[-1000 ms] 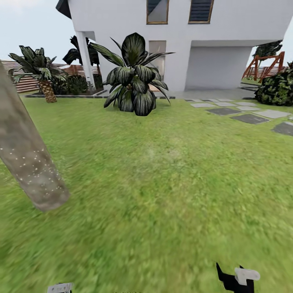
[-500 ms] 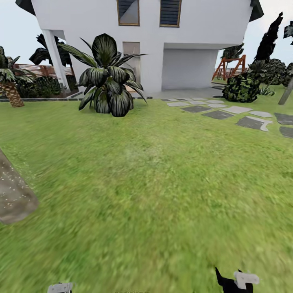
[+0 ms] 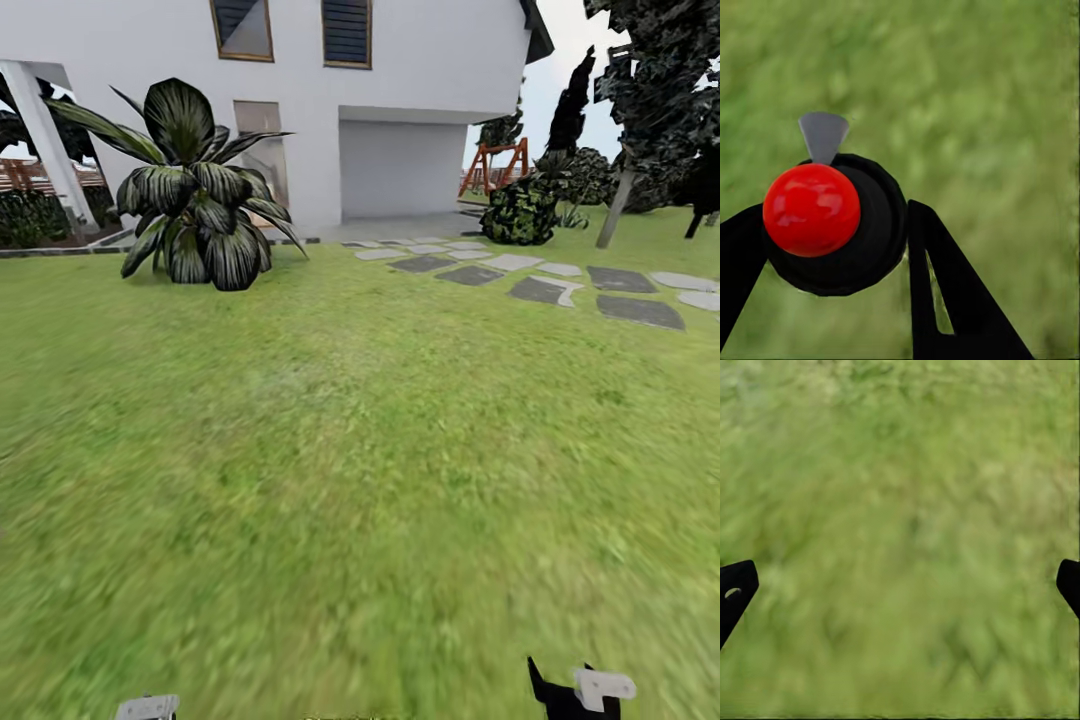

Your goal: In the garden, pick up the pesticide atomizer on the floor and spray pesticide onto both trees until each tree trunk is fully covered.

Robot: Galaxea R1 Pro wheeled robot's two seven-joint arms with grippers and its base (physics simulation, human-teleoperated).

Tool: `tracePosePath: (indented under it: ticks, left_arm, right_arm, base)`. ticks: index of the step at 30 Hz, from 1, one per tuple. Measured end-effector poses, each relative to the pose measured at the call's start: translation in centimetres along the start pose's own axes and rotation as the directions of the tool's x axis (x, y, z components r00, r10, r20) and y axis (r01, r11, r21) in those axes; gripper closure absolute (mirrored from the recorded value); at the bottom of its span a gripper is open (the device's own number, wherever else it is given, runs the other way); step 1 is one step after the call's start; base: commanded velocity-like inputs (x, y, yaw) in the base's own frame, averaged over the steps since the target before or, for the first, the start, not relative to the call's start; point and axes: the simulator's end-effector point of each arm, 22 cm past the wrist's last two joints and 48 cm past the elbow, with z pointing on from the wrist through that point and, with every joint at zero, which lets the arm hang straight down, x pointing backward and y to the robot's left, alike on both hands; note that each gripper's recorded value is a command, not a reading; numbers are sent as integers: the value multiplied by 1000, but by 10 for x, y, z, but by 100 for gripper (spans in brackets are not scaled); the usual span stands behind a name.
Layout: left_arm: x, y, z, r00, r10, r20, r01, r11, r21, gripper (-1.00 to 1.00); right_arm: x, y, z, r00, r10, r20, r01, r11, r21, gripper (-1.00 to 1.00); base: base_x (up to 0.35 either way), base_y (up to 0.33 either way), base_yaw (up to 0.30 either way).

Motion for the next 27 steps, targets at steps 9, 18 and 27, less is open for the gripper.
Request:
tracePosePath:
  ticks: [9,18,27]
  left_arm:
    - [1,0,0,1000,0,-3,0,1000,0,100]
    - [5,0,0,1000,2,-11,-2,1000,0,100]
    - [9,1,0,1000,3,-18,-3,1000,-4,100]
  right_arm:
    - [1,4,0,1000,3,-2,-3,1000,-5,-100]
    - [5,4,0,1000,2,-9,-2,1000,-5,-100]
    - [8,4,0,1000,1,-17,-1,1000,-5,-100]
  base:
    - [-86,-264,-294]
    - [-73,-266,-272]
    - [-44,-269,-267]
